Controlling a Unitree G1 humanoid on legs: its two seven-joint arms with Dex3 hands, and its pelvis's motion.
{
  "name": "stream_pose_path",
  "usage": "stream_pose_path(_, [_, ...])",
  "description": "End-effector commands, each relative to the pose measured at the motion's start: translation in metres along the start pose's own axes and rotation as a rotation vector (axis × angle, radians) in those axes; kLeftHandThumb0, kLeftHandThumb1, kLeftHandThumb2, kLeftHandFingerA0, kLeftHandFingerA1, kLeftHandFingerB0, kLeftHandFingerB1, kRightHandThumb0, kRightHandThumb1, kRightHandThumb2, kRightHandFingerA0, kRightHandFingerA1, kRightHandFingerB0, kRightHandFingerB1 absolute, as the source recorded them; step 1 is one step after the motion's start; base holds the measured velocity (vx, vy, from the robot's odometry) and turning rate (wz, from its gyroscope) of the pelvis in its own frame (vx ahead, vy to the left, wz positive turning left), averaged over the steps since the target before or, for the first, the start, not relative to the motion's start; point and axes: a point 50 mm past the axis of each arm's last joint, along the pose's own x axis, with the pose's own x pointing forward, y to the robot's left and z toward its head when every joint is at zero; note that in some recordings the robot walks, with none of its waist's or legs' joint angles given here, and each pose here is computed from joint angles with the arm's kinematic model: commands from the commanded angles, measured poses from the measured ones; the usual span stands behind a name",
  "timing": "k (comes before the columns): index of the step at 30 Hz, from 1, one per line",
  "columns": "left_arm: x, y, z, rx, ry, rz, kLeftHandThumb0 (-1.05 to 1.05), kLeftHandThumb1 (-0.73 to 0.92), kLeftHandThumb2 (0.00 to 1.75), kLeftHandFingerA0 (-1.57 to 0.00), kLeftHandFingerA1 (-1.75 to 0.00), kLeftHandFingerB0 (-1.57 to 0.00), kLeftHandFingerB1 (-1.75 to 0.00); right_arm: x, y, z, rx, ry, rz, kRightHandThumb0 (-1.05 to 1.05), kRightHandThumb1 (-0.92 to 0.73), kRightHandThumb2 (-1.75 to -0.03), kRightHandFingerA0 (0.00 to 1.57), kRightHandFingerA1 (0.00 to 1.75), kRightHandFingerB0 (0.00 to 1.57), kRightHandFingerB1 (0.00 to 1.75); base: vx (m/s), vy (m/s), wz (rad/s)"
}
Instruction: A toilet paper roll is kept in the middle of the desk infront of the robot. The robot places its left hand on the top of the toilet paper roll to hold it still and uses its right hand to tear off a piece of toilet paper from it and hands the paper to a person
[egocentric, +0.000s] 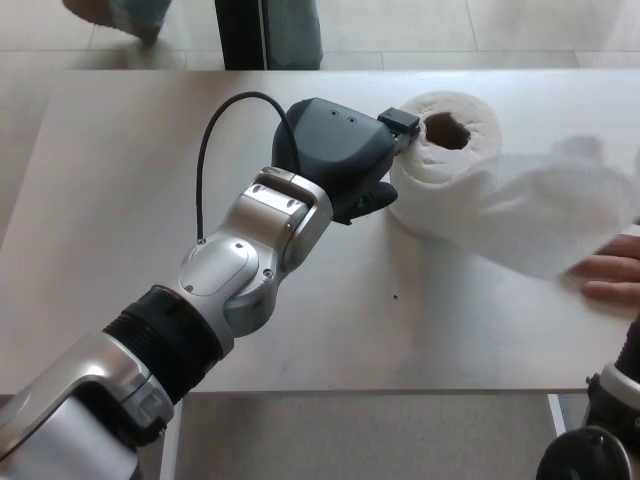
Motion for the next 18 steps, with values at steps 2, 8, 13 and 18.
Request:
stream_pose_path(2, [-0.016, -0.046, -0.006, 0.014, 0.011, -0.222, -0.59, 0.92, 0.67, -0.78, -0.96, -0.51, -0.48, -0.004, 0.026, 0.005, 0.146, 0.076, -0.034, -0.24, -0.62, -1.19, 1.06, 1.75, 0.80, 1.75, 0.00, 0.000, 0.00])
stream_pose_path(8, [-0.016, -0.047, -0.006, 0.031, 0.007, -0.232, -0.60, 0.92, 0.68, -0.75, -0.90, -0.50, -0.48, -0.001, 0.024, 0.008, 0.146, 0.092, -0.024, -0.18, -0.56, -1.30, 1.05, 1.75, 0.80, 1.74, 0.00, 0.000, 0.00])
stream_pose_path(13, [-0.019, -0.050, -0.005, 0.022, 0.002, -0.231, -0.59, 0.92, 0.70, -0.75, -0.93, -0.49, -0.49, -0.009, 0.001, -0.009, -0.004, 0.105, 0.022, -0.16, -0.52, -1.34, 1.04, 1.75, 0.76, 1.67, 0.00, 0.000, 0.00])
stream_pose_path(18, [-0.019, -0.050, -0.006, 0.030, 0.010, -0.236, -0.59, 0.92, 0.69, -0.68, -0.84, -0.47, -0.47, -0.028, -0.045, -0.039, -0.401, 0.159, 0.253, -0.18, -0.34, -1.47, 1.02, 1.75, 0.76, 1.69, 0.00, 0.000, 0.00])
